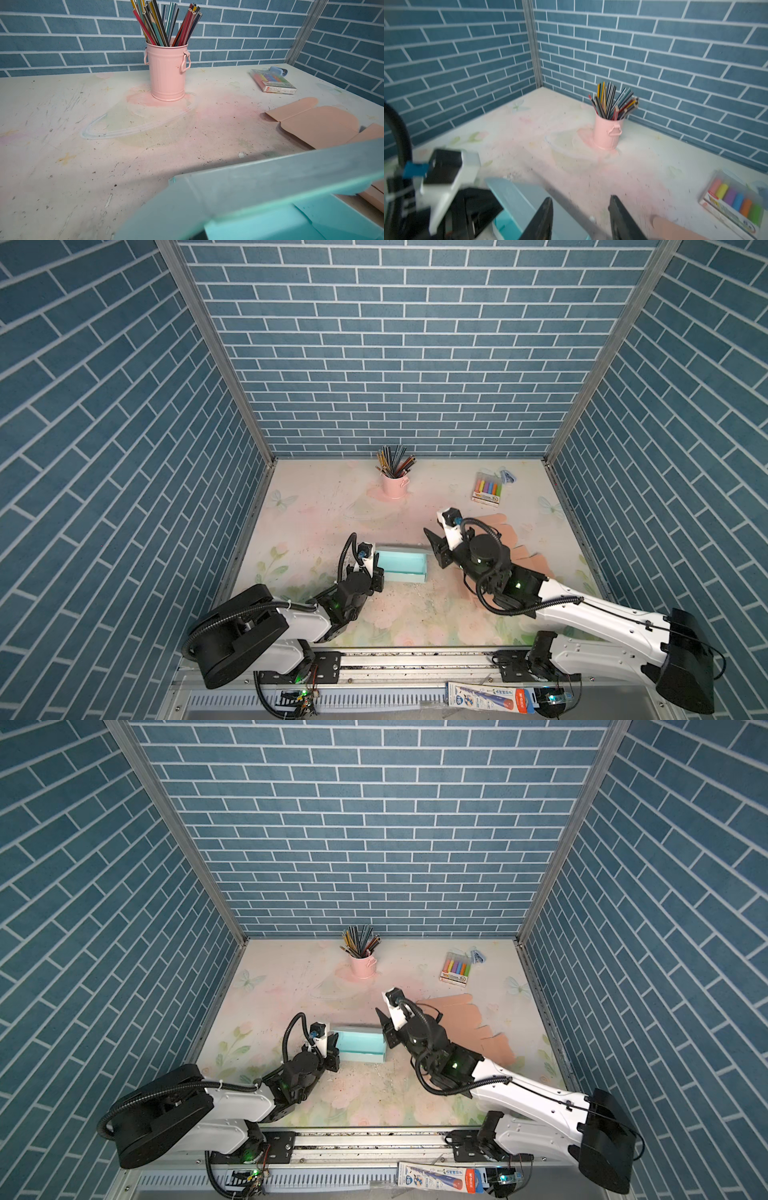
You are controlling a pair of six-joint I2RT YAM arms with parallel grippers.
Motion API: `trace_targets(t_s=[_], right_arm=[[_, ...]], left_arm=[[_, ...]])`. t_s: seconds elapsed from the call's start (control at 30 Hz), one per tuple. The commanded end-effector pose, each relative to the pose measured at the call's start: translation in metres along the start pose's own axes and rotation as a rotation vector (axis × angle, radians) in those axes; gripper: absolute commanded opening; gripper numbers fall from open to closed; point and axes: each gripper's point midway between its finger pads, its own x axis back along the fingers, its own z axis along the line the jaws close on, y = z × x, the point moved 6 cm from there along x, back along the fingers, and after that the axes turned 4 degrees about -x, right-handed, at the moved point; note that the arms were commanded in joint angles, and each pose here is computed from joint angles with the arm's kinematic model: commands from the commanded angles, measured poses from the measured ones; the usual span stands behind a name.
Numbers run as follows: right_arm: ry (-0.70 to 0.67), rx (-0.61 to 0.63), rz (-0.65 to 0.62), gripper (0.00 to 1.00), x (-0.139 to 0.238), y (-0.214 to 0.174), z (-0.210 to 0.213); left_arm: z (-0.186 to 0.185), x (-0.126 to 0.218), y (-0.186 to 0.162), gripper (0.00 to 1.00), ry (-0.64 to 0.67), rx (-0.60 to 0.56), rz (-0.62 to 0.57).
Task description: Fold the paper box
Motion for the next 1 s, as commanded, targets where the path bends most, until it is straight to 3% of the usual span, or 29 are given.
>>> trace_targets(t_s=[0.0, 0.23, 0.5, 0.67, 0.83, 0.9, 0.97], right_arm=[[0.056, -0.035, 0.137, 0.46, -0.021, -0.011, 0.007], [0.069, -0.048, 0.312, 0.44, -0.065, -0.057, 0.011], [0.063, -0.096, 0.406, 0.42, -0.067, -0.102, 0.009], [0.051, -0.09, 0.44, 0.42, -0.066, -0.116, 0.006], [0.049, -0.092, 0.45, 0.42, -0.065, -0.123, 0.005], [0.047, -0.094, 0.449, 0.42, -0.065, -0.125, 0.004], [0.045, -0.094, 0.45, 0.42, -0.066, -0.126, 0.004]], left_arm=[[0.002, 0.003, -0.014, 0.07, 0.016, -0.039, 0.053], [-0.002, 0.005, -0.012, 0.09, -0.001, -0.036, 0.048], [-0.008, 0.008, -0.017, 0.14, -0.046, -0.026, 0.073], [-0.017, 0.016, -0.019, 0.4, -0.143, -0.007, 0.137], [-0.024, 0.028, -0.013, 0.73, -0.219, 0.009, 0.262], [-0.029, 0.035, -0.008, 0.84, -0.267, 0.019, 0.294], [-0.032, 0.041, -0.001, 0.88, -0.305, 0.032, 0.32]])
